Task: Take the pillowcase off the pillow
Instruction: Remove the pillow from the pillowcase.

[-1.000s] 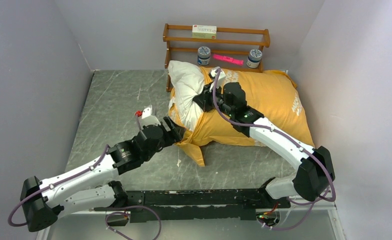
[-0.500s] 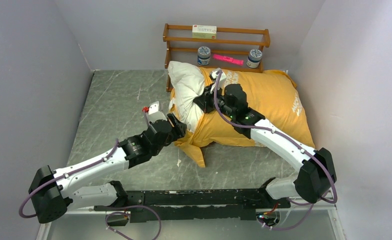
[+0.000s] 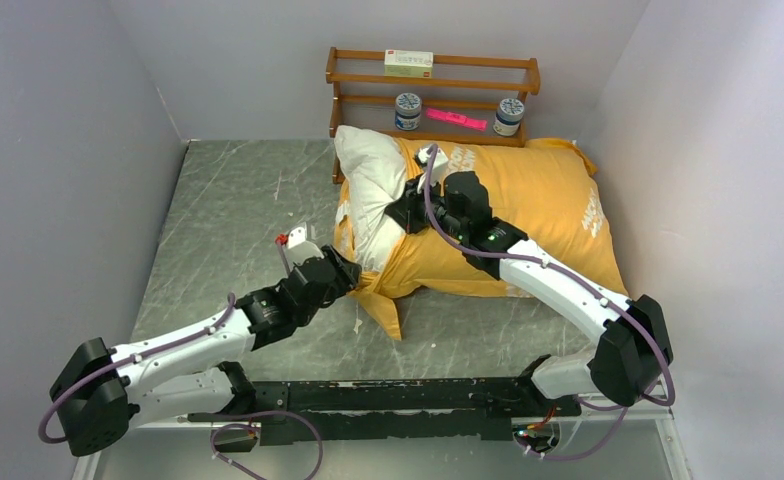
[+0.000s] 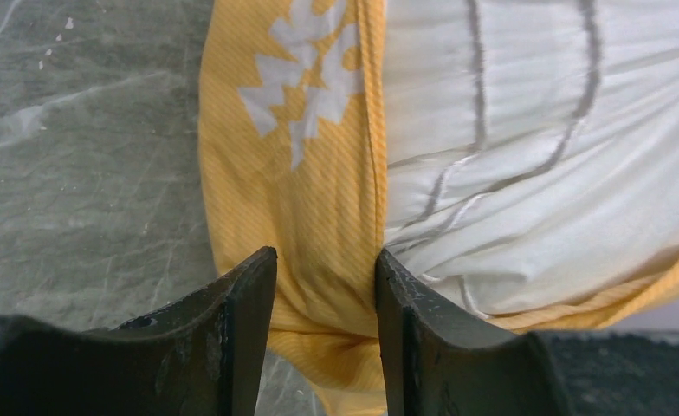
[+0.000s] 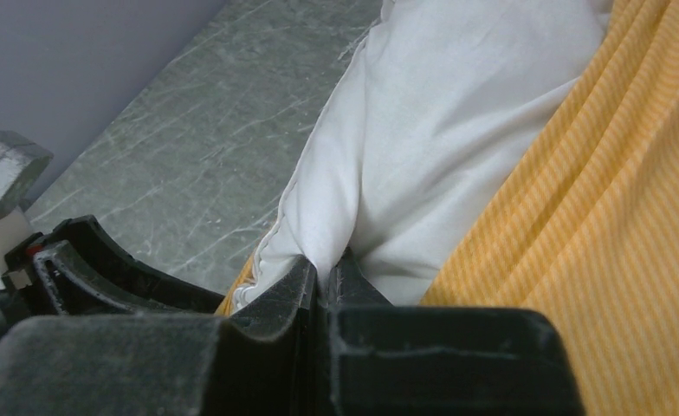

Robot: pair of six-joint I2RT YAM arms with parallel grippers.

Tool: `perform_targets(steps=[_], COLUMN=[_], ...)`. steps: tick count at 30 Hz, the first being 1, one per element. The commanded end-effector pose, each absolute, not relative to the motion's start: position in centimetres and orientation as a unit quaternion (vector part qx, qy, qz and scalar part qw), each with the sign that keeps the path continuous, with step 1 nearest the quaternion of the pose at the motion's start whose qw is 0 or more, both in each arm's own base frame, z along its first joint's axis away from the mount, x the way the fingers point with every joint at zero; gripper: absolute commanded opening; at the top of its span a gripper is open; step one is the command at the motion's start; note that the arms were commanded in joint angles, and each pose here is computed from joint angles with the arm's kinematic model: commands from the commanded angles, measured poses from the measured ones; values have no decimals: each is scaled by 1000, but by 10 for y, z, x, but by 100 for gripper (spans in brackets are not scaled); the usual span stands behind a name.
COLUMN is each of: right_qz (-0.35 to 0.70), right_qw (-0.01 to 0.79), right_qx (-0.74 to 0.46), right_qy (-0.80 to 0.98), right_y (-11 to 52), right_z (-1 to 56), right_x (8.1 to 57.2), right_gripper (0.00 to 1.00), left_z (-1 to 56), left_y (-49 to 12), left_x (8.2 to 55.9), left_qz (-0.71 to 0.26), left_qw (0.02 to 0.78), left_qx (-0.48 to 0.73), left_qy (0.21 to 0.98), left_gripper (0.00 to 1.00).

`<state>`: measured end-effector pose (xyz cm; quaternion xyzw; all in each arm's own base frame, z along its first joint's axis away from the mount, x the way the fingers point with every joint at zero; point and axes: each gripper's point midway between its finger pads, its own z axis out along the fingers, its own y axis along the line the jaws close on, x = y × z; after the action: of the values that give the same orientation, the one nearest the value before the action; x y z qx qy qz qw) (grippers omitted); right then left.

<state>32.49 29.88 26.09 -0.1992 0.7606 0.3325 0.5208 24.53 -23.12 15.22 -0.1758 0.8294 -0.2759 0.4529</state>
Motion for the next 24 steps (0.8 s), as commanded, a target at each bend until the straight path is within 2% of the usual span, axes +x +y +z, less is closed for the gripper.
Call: perform_targets(steps=[1, 16, 24], right_qz=[344, 328, 337], right_qw=[658, 677, 682], right_qx=[-135, -94, -81], right_qy=[657, 652, 644], right_y=[270, 242, 227], right_z=[376, 392, 403], right_x=[338, 343, 342], right_gripper=[0, 0, 0], left_z=[82, 33, 23], left_y=[-176, -154, -148], left_x=[230, 214, 198], left_qz=[-150, -143, -163], left_qw=[418, 361, 344], left_qx=[-174, -196, -204], left_qy=[879, 900, 902], left_gripper=[48, 37, 36])
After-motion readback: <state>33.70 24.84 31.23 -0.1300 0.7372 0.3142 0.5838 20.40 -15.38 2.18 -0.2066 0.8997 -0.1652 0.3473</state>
